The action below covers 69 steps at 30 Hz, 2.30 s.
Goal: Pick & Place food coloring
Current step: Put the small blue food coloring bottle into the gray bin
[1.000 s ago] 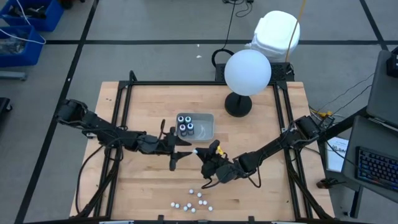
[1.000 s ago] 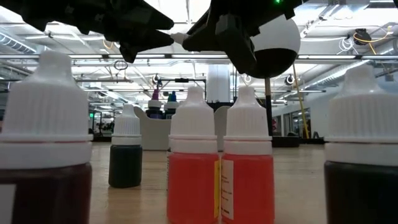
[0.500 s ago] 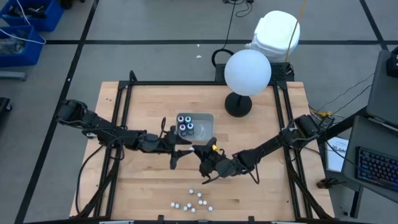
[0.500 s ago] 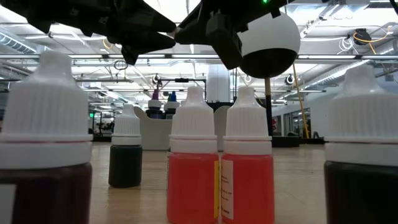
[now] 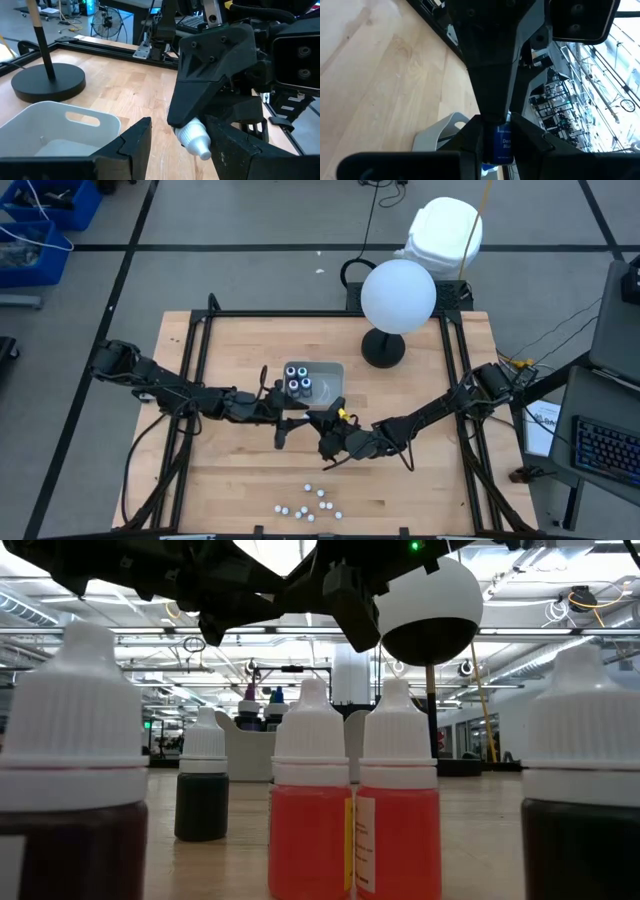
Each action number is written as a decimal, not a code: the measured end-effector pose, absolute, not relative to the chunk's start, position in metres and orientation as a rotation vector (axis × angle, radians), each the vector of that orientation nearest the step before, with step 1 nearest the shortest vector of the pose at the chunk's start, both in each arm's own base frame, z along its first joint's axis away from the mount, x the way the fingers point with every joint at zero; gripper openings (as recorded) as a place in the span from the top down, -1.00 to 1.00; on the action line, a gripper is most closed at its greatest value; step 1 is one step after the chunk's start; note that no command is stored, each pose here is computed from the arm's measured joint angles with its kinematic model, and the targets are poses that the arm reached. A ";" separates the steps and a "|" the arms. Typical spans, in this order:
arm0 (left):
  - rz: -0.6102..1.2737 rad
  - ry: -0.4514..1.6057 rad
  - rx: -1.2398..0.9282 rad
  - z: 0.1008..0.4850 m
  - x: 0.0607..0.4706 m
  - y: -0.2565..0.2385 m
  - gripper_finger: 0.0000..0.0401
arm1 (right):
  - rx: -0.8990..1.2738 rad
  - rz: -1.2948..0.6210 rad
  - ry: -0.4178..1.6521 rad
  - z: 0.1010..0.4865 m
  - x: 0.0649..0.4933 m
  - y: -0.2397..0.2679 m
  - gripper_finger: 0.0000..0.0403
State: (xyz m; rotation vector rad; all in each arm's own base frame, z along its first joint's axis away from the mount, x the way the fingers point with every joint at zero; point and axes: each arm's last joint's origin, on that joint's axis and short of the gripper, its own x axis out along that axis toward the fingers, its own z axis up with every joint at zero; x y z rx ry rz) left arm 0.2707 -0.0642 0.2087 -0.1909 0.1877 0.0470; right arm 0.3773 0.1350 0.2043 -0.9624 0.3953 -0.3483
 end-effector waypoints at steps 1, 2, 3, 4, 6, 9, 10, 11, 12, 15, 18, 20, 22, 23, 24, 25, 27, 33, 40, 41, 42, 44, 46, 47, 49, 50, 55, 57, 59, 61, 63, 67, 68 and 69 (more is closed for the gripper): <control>0.046 0.185 -0.190 0.209 0.271 -0.064 0.08 | -0.961 -0.349 0.394 0.204 0.377 0.135 0.66; 0.045 0.184 -0.187 0.209 0.271 -0.064 0.08 | -0.961 -0.349 0.393 0.204 0.377 0.135 0.66; 0.045 0.184 -0.185 0.209 0.271 -0.064 0.08 | -0.961 -0.349 0.394 0.204 0.377 0.135 0.66; 0.045 0.184 -0.185 0.209 0.271 -0.064 0.08 | -0.961 -0.349 0.394 0.204 0.377 0.135 0.66; 0.045 0.184 -0.184 0.209 0.271 -0.064 0.08 | -0.961 -0.349 0.393 0.204 0.377 0.135 0.66; 0.045 0.184 -0.184 0.209 0.271 -0.064 0.09 | -0.958 -0.350 0.390 0.205 0.377 0.135 0.66; 0.045 0.184 -0.183 0.209 0.271 -0.064 0.11 | -0.957 -0.351 0.388 0.205 0.377 0.135 0.66; 0.044 0.183 -0.178 0.209 0.271 -0.064 0.14 | -0.956 -0.352 0.387 0.205 0.377 0.135 0.66; 0.042 0.182 -0.173 0.209 0.271 -0.064 0.19 | -0.956 -0.352 0.387 0.205 0.377 0.135 0.66; 0.030 0.176 -0.165 0.210 0.271 -0.065 0.40 | -0.954 -0.355 0.385 0.205 0.378 0.135 0.66; 0.007 0.177 -0.162 0.210 0.271 -0.065 0.59 | -0.957 -0.361 0.387 0.206 0.377 0.135 0.66; -0.003 0.178 -0.155 0.210 0.271 -0.066 0.64 | -0.957 -0.360 0.387 0.206 0.377 0.135 0.66; -0.004 0.179 -0.154 0.210 0.271 -0.065 0.64 | -0.957 -0.359 0.386 0.206 0.377 0.135 0.66; -0.004 0.179 -0.153 0.210 0.271 -0.065 0.64 | -0.956 -0.359 0.386 0.206 0.377 0.135 0.66; -0.005 0.179 -0.151 0.210 0.271 -0.066 0.64 | -0.956 -0.358 0.386 0.206 0.377 0.135 0.66; -0.006 0.179 -0.149 0.210 0.271 -0.066 0.63 | -0.956 -0.357 0.385 0.206 0.377 0.135 0.66; -0.008 0.180 -0.144 0.210 0.271 -0.066 0.60 | -0.954 -0.355 0.384 0.206 0.377 0.135 0.66; -0.011 0.180 -0.132 0.210 0.271 -0.066 0.65 | -0.934 -0.357 0.380 0.205 0.377 0.135 0.66; -0.019 0.178 -0.122 0.210 0.271 -0.066 0.65 | -0.912 -0.355 0.378 0.205 0.376 0.138 0.62; -0.024 0.175 -0.120 0.211 0.271 -0.067 0.65 | -0.910 -0.355 0.375 0.205 0.375 0.141 0.60; -0.029 0.173 -0.115 0.211 0.271 -0.067 0.65 | -0.909 -0.360 0.372 0.205 0.374 0.143 0.57; -0.034 0.166 -0.104 0.211 0.271 -0.069 0.65 | -0.902 -0.378 0.367 0.206 0.372 0.147 0.52; -0.031 0.160 -0.094 0.212 0.270 -0.069 0.65 | -0.901 -0.417 0.374 0.207 0.369 0.152 0.46; -0.036 0.153 -0.089 0.213 0.270 -0.070 0.65 | -0.903 -0.417 0.372 0.207 0.368 0.154 0.43; -0.041 0.151 -0.087 0.213 0.270 -0.071 0.65 | -0.906 -0.406 0.366 0.207 0.366 0.160 0.37; -0.043 0.151 -0.087 0.213 0.270 -0.071 0.65 | -0.906 -0.406 0.365 0.207 0.364 0.162 0.35; -0.032 0.155 -0.089 0.213 0.270 -0.070 0.65 | -0.907 -0.455 0.372 0.207 0.354 0.178 0.24; -0.034 0.165 -0.087 0.212 0.270 -0.071 0.65 | -0.907 -0.429 0.359 0.207 0.349 0.186 0.23; -0.037 0.176 -0.083 0.210 0.270 -0.072 0.65 | -0.898 -0.378 0.336 0.206 0.341 0.192 0.23; -0.039 0.183 -0.080 0.210 0.269 -0.073 0.65 | -0.870 -0.312 0.311 0.205 0.331 0.195 0.28; -0.043 0.187 -0.077 0.209 0.269 -0.073 0.65 | -0.819 -0.279 0.295 0.205 0.318 0.193 0.36; -0.045 0.195 -0.072 0.209 0.269 -0.074 0.65 | -0.630 -0.217 0.221 0.207 0.287 0.178 0.59; -0.045 0.193 -0.070 0.209 0.268 -0.074 0.65 | -0.569 -0.189 0.191 0.208 0.279 0.174 0.66; -0.046 0.192 -0.060 0.210 0.268 -0.074 0.65 | -0.510 -0.157 0.162 0.208 0.271 0.169 0.73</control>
